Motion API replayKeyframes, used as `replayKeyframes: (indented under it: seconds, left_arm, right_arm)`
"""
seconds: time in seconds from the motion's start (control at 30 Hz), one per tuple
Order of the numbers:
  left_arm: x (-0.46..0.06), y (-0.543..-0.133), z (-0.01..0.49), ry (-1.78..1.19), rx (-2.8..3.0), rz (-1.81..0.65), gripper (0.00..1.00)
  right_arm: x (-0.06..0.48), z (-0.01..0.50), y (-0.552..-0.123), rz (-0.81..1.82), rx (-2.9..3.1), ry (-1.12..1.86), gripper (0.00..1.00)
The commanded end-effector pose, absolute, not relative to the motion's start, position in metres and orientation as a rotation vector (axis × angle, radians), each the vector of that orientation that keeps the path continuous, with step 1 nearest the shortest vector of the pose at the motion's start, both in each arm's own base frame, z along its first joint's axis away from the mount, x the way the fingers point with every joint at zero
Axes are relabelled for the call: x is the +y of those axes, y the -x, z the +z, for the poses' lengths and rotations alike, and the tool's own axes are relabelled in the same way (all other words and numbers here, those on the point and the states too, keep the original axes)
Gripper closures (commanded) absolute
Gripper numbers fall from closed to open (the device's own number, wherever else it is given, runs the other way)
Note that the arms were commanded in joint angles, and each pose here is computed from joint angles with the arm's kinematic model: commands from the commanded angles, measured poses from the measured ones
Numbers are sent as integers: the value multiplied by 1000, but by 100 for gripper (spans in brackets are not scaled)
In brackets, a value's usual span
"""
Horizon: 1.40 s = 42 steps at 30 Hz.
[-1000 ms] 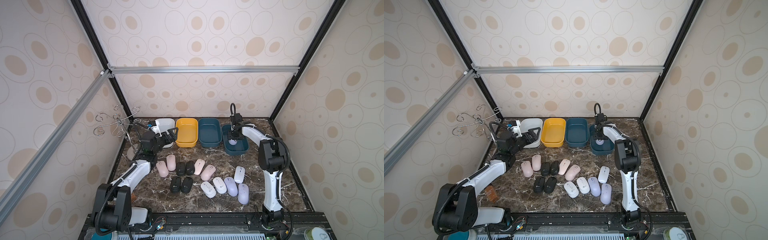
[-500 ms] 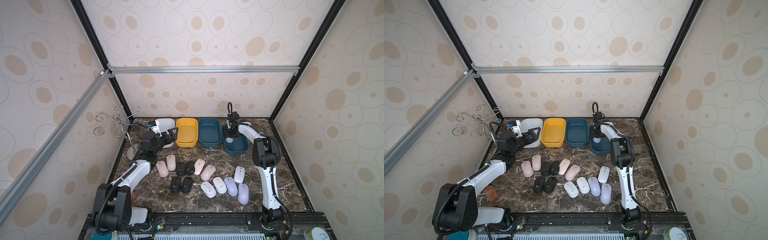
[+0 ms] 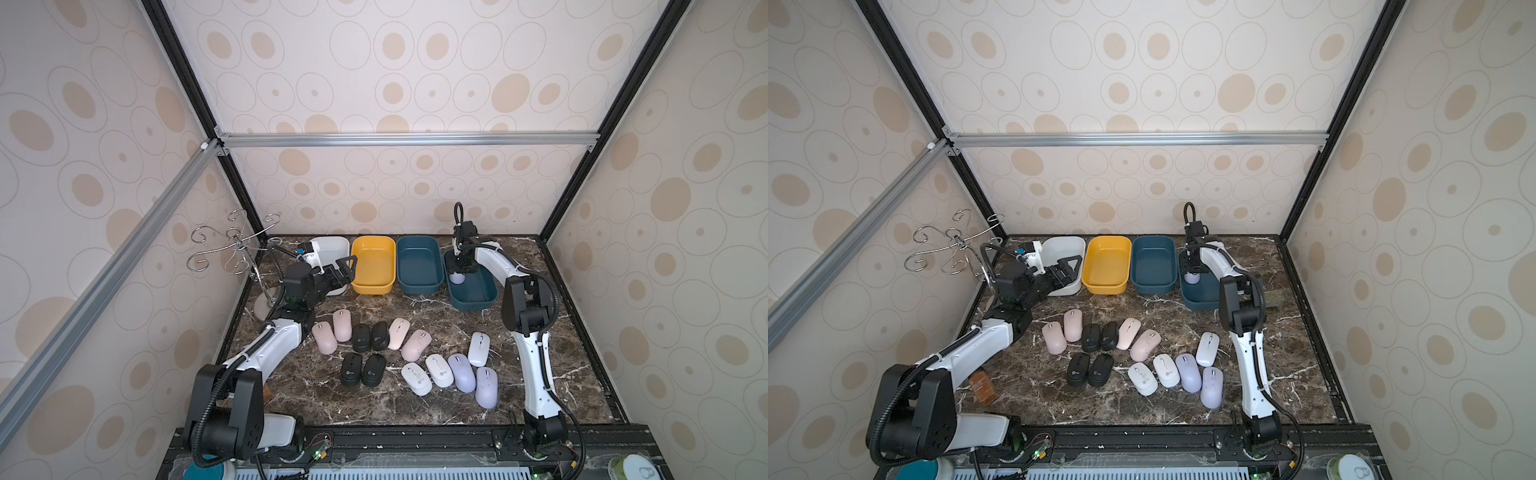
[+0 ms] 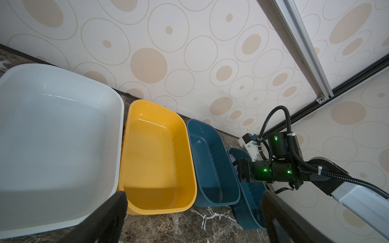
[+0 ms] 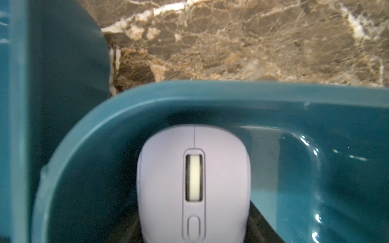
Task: Place the mice by color into the storage box
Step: Place the mouse in the storage box.
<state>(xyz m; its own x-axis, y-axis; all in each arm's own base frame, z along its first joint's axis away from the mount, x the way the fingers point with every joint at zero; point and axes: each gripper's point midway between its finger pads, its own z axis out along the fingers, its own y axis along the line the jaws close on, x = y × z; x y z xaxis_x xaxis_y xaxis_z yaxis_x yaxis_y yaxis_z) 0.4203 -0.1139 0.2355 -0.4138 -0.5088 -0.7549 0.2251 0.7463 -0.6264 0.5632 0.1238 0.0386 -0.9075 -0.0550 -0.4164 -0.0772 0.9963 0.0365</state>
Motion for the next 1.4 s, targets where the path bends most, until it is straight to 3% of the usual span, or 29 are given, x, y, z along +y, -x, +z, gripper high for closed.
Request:
replayKeyframes:
  seconds: [0.0,0.2,0.57,1.0,1.37]
  left_arm:
    - [-119,-425,257,201,1782,-854,0]
    - [-119,-425,259,199,1777,-858,0]
    - [-120,-424,262,193,1771,-859,0]
    - [-122,-424,260,193,1775,-879,0]
    - [-121,-424,261,190,1775,-869,0]
  right_arm:
    - [126,17,-553,75,2781,103,41]
    - [125,26,-557,59,2765,121,31]
    - [119,77,-546,45,2720,106,28]
    - [96,65,-499,-23,2773,56,73]
    - [99,43,-511,-13,2819,51,77]
